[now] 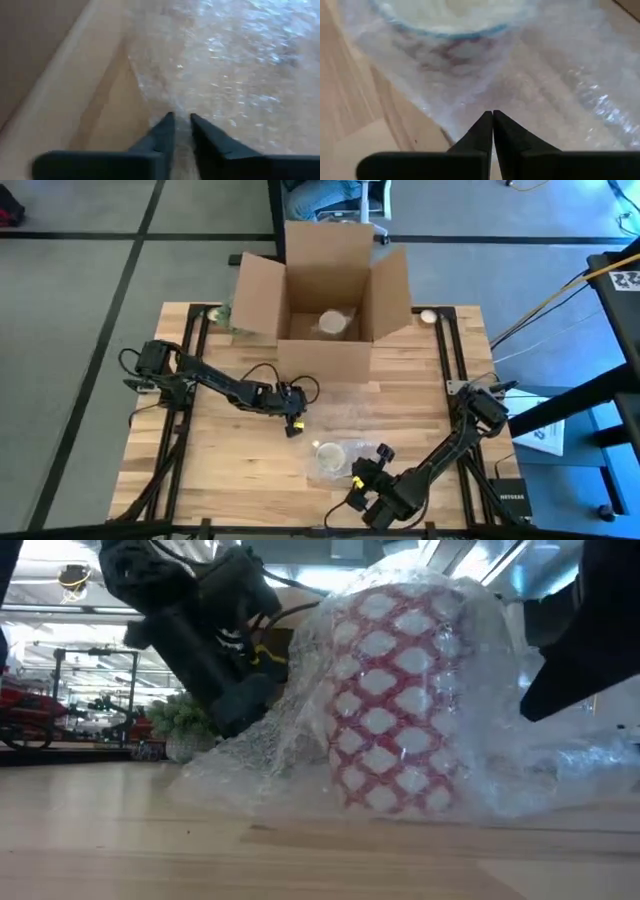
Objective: Wrap mug
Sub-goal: Wrap the red mug with bubble wrap
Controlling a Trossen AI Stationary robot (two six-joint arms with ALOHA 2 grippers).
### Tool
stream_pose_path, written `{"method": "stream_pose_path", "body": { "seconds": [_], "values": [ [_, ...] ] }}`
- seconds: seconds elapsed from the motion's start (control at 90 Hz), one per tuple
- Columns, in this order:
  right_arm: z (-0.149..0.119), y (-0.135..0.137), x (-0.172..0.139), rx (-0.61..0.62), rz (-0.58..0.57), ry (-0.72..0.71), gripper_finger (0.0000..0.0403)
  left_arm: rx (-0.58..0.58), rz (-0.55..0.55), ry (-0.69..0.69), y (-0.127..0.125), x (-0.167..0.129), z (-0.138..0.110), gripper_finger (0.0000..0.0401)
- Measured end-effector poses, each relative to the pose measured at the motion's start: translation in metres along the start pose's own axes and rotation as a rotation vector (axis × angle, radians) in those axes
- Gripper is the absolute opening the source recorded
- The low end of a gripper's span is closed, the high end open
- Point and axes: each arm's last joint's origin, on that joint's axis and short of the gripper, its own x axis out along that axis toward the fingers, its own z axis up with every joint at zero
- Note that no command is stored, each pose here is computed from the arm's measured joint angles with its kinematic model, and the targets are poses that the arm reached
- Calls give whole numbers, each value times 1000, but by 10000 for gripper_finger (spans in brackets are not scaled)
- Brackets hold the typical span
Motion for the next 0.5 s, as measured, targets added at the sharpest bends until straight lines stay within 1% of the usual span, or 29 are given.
{"method": "stream_pose_path", "body": {
  "seconds": [0.144,0.256,0.367,0.5],
  "values": [
    [4,1,3,-28,10,-4,0,-18,-29,-95,-8,-21,14,5],
    [7,1,5,-46,8,-25,0,-14,-48,-138,-15,-34,19,1],
    [11,2,7,-70,6,-46,0,-26,-92,-215,-21,-49,28,1],
    [15,2,10,-57,14,-44,0,-44,-151,-307,-29,-64,36,1]
  ]
}}
